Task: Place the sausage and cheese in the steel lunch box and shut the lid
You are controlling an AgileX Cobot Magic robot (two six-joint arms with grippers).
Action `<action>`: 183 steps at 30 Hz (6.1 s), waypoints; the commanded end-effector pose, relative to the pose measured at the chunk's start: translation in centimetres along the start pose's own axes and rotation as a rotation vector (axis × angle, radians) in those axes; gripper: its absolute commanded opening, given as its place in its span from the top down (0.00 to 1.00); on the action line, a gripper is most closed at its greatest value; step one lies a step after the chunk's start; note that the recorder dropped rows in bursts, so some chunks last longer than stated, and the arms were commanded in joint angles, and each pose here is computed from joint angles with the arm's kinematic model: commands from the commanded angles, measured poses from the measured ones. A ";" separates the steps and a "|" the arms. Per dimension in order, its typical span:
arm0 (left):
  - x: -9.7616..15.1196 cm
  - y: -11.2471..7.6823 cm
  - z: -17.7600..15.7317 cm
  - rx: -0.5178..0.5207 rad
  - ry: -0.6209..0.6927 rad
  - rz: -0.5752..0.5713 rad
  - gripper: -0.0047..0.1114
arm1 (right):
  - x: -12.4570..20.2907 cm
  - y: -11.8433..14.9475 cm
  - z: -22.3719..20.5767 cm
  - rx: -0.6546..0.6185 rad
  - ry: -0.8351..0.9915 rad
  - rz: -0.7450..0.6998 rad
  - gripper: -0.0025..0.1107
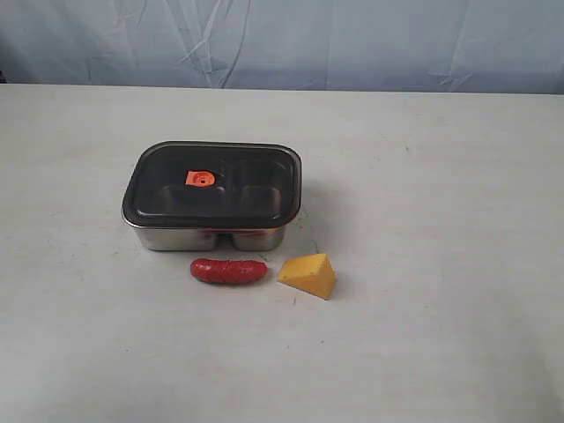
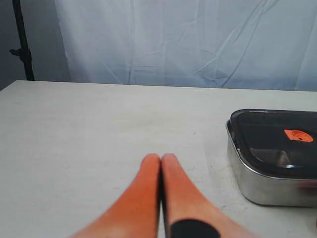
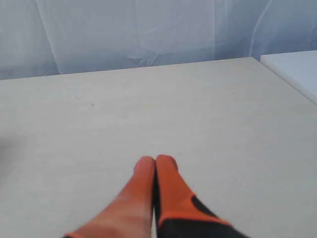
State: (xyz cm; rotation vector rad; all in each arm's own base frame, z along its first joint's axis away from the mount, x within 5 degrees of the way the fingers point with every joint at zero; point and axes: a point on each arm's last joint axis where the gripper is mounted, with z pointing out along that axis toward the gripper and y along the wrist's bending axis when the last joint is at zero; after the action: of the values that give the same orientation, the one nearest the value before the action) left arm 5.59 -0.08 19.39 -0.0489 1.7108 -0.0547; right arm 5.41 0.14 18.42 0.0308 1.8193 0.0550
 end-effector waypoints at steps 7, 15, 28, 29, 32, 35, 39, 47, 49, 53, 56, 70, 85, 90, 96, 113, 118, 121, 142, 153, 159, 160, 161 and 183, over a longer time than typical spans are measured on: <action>0.0 0.0 0.0 -0.004 -0.011 0.001 0.96 | -0.9 0.0 -0.1 0.005 -0.109 -0.024 0.99; 0.0 0.0 0.0 -0.004 -0.011 0.001 0.96 | -2.7 0.1 -0.4 -0.024 -0.312 0.090 0.99; 0.0 0.0 0.0 -0.004 -0.011 0.001 0.96 | -9.2 0.7 -2.1 -0.210 -0.339 0.901 0.99; 0.0 0.0 0.0 -0.004 -0.011 0.001 0.96 | -11.2 0.9 -1.9 -0.180 -0.280 0.819 0.99; 0.0 0.0 0.0 -0.004 -0.011 0.001 0.96 | -16.5 1.4 0.7 -0.107 -0.117 0.596 0.99; 0.0 0.0 0.0 -0.004 -0.011 0.001 0.96 | -19.7 2.1 4.7 -0.112 0.054 0.478 0.98; 0.0 0.0 0.0 -0.004 -0.011 0.001 0.96 | -20.7 4.6 11.6 -0.336 0.288 0.349 0.98; 0.0 0.0 0.0 -0.004 -0.011 0.001 0.96 | -13.5 9.3 24.7 -0.827 0.680 0.497 0.61; 0.0 0.0 0.0 -0.004 -0.011 0.001 0.96 | -11.0 9.6 26.9 -0.874 0.762 0.578 0.50; 0.0 0.0 0.0 -0.004 -0.011 0.001 0.96 | -7.1 10.4 29.2 -0.945 0.896 0.696 0.47; 0.0 0.0 0.0 -0.004 -0.011 0.001 0.96 | -4.5 11.5 29.9 -0.941 0.960 0.703 0.47; 0.0 0.0 0.0 -0.004 -0.011 0.001 0.96 | -1.0 17.9 29.4 -0.895 1.001 0.599 0.47; 0.0 0.0 0.0 -0.004 -0.011 0.001 0.96 | -0.2 20.1 28.6 -0.872 1.013 0.530 0.48; 0.0 0.0 0.0 -0.004 -0.011 0.001 0.96 | -0.2 20.2 28.6 -0.873 1.013 0.530 0.51; 0.0 0.0 0.0 -0.004 -0.011 0.001 0.96 | -0.2 20.2 28.6 -0.871 1.015 0.534 0.77; 0.0 0.0 0.0 -0.004 -0.011 0.001 0.96 | -0.3 20.3 28.5 -0.885 1.018 0.537 0.99; 0.0 0.0 0.0 -0.004 -0.011 0.001 0.96 | -1.1 20.3 28.2 -0.896 0.997 0.532 0.99; 0.0 0.0 0.0 -0.004 -0.011 0.001 0.96 | -1.9 20.3 28.0 -0.906 0.978 0.527 0.99; 0.0 0.0 0.0 -0.004 -0.011 0.001 0.96 | -6.2 19.6 27.3 -1.089 0.845 0.684 0.99; 0.0 0.0 0.0 -0.004 -0.011 0.001 0.96 | -14.7 17.4 29.2 -1.058 0.537 0.473 0.99; 0.0 0.0 0.0 -0.004 -0.011 0.001 0.96 | -22.9 13.8 27.4 -0.694 0.395 -0.177 0.99; 0.0 0.0 0.0 -0.004 -0.011 0.001 0.96 | -23.2 13.6 26.9 -0.666 0.398 -0.243 0.99; 0.0 0.0 0.0 -0.004 -0.011 0.001 0.96 | -23.6 13.3 26.1 -0.621 0.412 -0.382 0.99; 0.0 0.0 0.0 -0.004 -0.011 0.001 0.96 | -8.0 18.6 20.3 -0.663 0.903 -1.132 0.99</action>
State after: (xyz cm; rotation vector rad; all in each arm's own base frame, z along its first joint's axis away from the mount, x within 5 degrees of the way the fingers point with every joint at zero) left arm 5.57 -0.08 19.40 -0.0489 1.7091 -0.0548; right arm 27.69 18.50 23.51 -1.7151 2.3017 -0.2258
